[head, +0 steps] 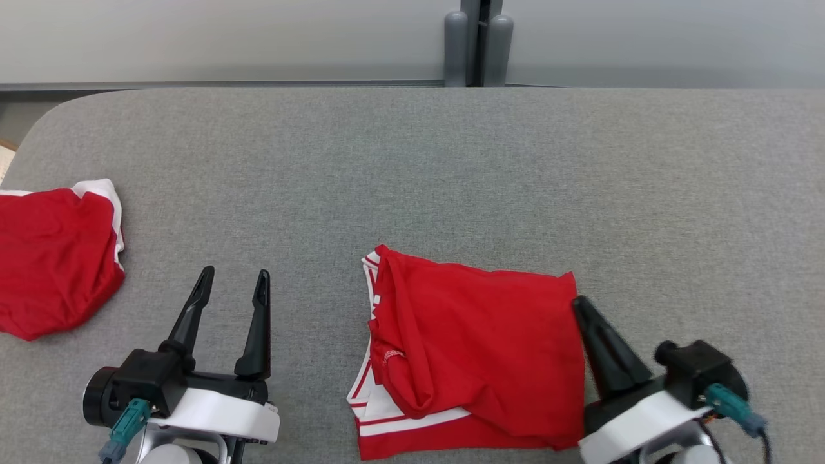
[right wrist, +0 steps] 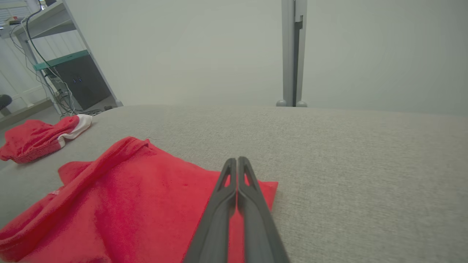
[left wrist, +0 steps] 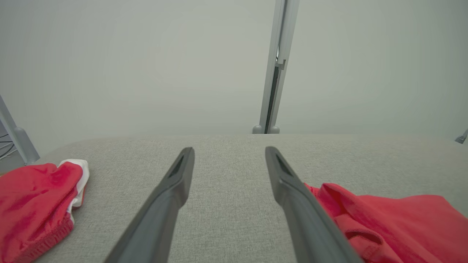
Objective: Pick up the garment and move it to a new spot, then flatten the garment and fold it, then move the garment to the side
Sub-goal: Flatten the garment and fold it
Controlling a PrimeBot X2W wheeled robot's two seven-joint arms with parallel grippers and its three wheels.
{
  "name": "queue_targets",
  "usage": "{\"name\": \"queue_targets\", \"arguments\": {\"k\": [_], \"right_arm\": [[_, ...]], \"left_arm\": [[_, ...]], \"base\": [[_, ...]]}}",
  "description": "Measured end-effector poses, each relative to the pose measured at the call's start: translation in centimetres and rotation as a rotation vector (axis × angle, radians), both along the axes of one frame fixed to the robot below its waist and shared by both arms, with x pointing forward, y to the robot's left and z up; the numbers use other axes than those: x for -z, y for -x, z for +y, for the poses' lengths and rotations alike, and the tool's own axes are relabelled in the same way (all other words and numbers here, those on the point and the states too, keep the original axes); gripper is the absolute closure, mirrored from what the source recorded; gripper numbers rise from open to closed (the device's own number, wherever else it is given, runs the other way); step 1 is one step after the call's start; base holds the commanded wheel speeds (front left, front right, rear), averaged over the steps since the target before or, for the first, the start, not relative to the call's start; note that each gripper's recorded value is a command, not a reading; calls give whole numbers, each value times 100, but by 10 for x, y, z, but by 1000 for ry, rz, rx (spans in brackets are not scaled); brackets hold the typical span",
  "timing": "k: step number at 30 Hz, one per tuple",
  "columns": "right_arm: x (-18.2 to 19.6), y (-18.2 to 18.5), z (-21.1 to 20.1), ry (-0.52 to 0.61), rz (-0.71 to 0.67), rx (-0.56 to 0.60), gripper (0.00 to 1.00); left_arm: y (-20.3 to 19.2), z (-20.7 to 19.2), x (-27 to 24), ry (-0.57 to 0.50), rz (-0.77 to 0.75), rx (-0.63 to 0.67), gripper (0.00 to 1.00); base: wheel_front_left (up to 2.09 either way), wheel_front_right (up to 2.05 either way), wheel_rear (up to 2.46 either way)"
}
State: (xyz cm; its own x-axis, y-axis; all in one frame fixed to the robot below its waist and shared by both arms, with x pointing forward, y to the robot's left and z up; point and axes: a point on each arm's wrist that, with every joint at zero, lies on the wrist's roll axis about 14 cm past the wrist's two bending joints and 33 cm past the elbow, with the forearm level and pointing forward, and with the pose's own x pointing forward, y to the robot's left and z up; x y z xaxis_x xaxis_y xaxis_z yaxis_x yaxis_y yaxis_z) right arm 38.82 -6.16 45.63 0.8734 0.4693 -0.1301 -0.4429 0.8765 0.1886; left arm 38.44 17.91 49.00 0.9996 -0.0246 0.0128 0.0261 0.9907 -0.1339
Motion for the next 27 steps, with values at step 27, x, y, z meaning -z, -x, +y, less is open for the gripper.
{"name": "queue_targets", "arguments": {"k": [27], "right_arm": [[51,63,155,-34,228,-523,100]], "left_arm": [[3,19,2,5,4,-66,0]], "base": [[0,0,0]]}}
